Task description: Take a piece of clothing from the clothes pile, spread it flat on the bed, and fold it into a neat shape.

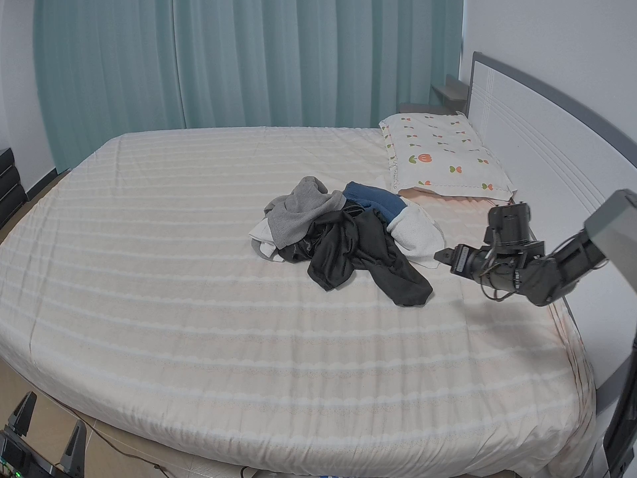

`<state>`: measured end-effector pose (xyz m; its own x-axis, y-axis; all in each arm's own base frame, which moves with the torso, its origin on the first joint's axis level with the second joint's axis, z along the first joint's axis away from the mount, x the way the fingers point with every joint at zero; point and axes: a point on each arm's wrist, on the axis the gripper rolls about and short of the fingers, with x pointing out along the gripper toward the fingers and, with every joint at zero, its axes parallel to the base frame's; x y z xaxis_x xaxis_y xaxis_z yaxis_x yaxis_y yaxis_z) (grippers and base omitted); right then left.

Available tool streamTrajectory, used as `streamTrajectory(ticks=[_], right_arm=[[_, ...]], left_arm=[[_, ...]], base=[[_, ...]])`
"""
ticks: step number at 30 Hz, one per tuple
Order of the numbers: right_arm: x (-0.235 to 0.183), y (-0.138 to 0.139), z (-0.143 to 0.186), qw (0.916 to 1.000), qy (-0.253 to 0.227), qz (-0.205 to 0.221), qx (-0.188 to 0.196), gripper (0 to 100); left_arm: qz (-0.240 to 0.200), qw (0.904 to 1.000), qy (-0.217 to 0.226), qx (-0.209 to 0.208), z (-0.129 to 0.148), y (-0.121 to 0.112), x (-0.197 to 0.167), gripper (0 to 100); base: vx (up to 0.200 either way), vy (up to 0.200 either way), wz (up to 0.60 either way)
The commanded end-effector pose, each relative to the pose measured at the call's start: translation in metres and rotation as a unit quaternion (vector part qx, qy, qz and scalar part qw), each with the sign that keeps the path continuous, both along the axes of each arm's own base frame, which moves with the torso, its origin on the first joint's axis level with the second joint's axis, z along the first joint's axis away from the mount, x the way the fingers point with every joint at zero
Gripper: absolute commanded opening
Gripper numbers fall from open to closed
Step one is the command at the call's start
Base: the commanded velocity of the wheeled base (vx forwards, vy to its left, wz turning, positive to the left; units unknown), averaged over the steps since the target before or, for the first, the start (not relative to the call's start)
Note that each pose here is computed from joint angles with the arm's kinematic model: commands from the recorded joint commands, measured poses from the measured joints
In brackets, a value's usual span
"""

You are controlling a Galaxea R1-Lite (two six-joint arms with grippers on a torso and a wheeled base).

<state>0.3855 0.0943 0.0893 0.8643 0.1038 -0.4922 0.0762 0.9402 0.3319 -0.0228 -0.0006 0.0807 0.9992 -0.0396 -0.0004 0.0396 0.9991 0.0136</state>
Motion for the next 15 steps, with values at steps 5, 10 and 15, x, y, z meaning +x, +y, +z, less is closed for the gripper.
streamTrajectory(ticks=[5, 10, 15], right_arm=[[0.087, 0.045, -0.143, 0.9979, 0.050, -0.039, 0.012, 100], [0.096, 0.046, -0.146, 0.9970, 0.055, -0.049, 0.025, 100], [0.098, 0.047, -0.147, 0.9965, 0.061, -0.051, 0.027, 100]], left_arm=[[0.003, 1.0000, 0.005, 0.000, -0.005, 0.000, 0.001, 100], [0.003, 1.0000, 0.005, 0.000, -0.005, 0.000, 0.001, 100], [0.003, 1.0000, 0.005, -0.001, -0.005, 0.000, 0.001, 100]], base=[[0.000, 0.000, 0.00], [0.000, 0.000, 0.00], [0.000, 0.000, 0.00]])
